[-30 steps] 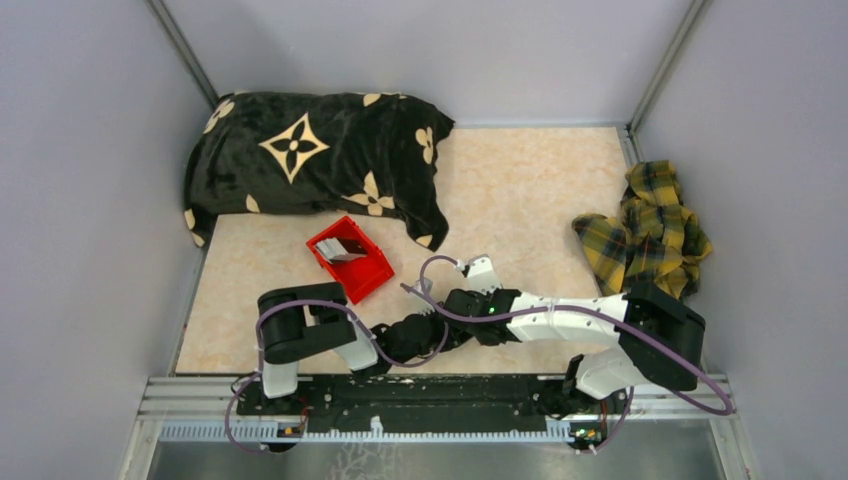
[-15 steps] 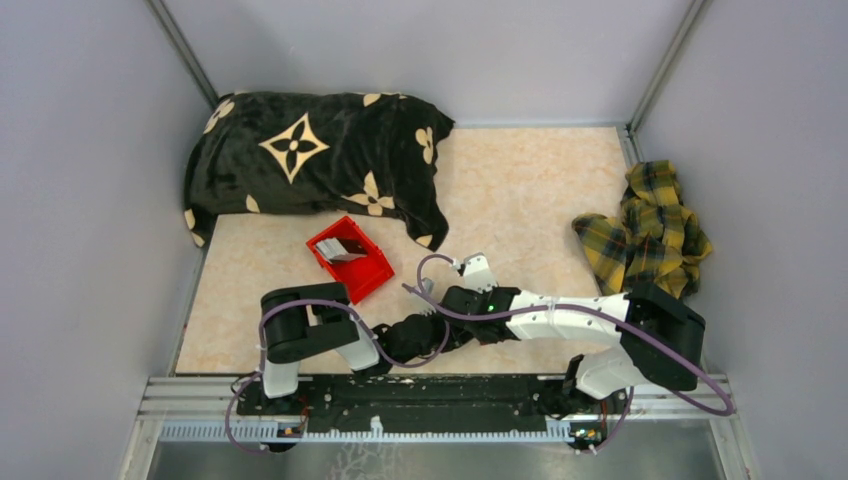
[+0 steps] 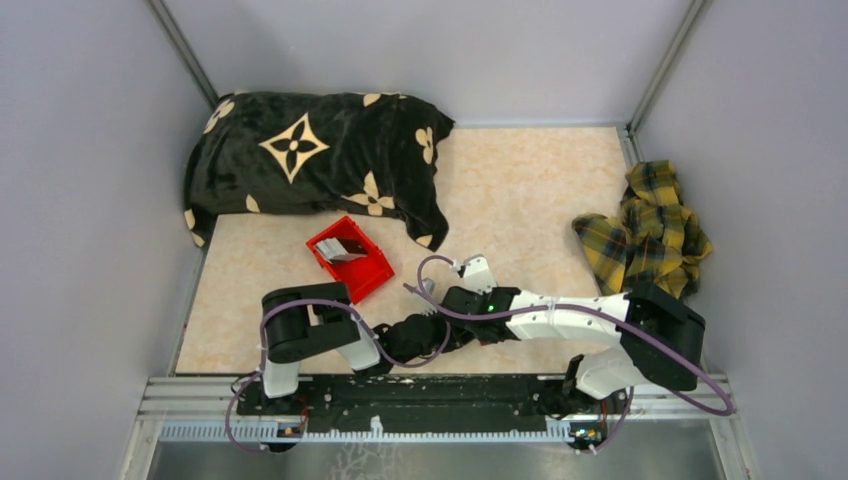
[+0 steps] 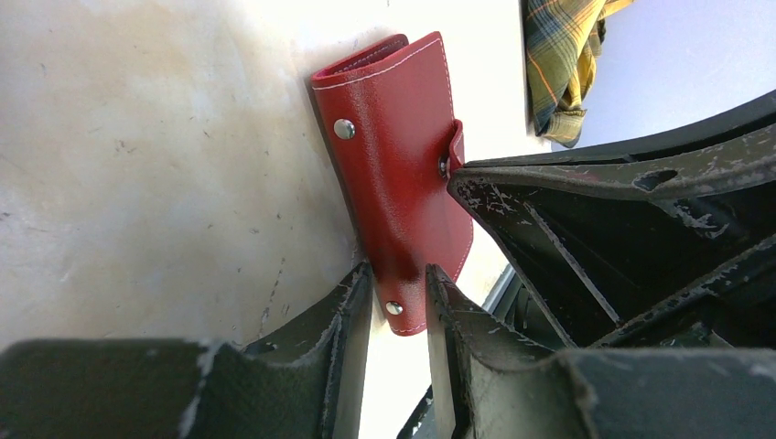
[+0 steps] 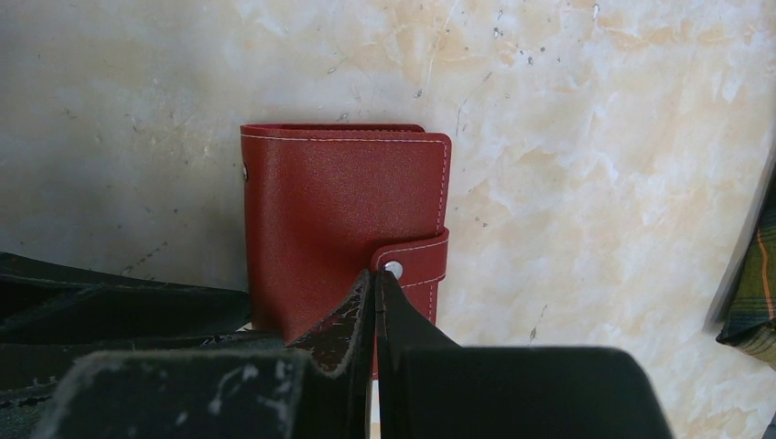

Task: Put the credit cards into the card holder
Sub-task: Close the card holder at the center of the board.

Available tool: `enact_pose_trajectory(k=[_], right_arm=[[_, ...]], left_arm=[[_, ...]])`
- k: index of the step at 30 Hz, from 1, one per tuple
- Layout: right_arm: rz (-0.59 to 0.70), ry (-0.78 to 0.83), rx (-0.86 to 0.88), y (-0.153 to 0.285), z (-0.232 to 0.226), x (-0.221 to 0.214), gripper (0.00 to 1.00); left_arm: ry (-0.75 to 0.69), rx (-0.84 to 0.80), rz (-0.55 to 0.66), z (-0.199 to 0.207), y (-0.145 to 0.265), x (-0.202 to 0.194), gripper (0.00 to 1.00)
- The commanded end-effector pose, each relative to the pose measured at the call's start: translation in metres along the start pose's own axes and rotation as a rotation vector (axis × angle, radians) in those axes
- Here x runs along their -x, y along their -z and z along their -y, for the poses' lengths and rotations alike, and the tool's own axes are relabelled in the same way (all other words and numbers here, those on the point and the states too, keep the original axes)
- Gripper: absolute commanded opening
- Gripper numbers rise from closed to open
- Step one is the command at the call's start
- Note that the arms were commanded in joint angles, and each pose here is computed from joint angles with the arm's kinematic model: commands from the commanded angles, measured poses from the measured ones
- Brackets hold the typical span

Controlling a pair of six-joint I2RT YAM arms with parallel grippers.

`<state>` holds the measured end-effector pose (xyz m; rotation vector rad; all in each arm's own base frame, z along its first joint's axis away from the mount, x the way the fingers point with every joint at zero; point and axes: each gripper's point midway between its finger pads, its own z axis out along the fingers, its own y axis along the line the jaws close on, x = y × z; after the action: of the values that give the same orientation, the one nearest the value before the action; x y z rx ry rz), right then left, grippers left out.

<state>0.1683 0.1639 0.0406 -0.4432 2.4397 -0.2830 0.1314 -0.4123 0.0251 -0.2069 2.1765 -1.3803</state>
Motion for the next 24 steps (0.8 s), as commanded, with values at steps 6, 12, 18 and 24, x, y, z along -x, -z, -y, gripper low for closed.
enact_pose_trajectory(k=[6,12,18,24], right_arm=[[0.014,-0.022,0.021,0.002,-0.007,0.012,0.00],[0.019,-0.023,0.021,0.003,-0.006,0.013,0.02],[0.031,-0.025,-0.005,0.005,0.000,0.017,0.16],[0.045,-0.023,-0.025,0.007,0.004,0.022,0.26]], left_arm=[[-0.098,0.211,-0.106,-0.071,0.013,-0.026,0.36],[-0.094,0.211,-0.107,-0.072,0.014,-0.027,0.36],[-0.090,0.212,-0.108,-0.073,0.014,-0.028,0.36],[-0.085,0.209,-0.106,-0.073,0.015,-0.028,0.36]])
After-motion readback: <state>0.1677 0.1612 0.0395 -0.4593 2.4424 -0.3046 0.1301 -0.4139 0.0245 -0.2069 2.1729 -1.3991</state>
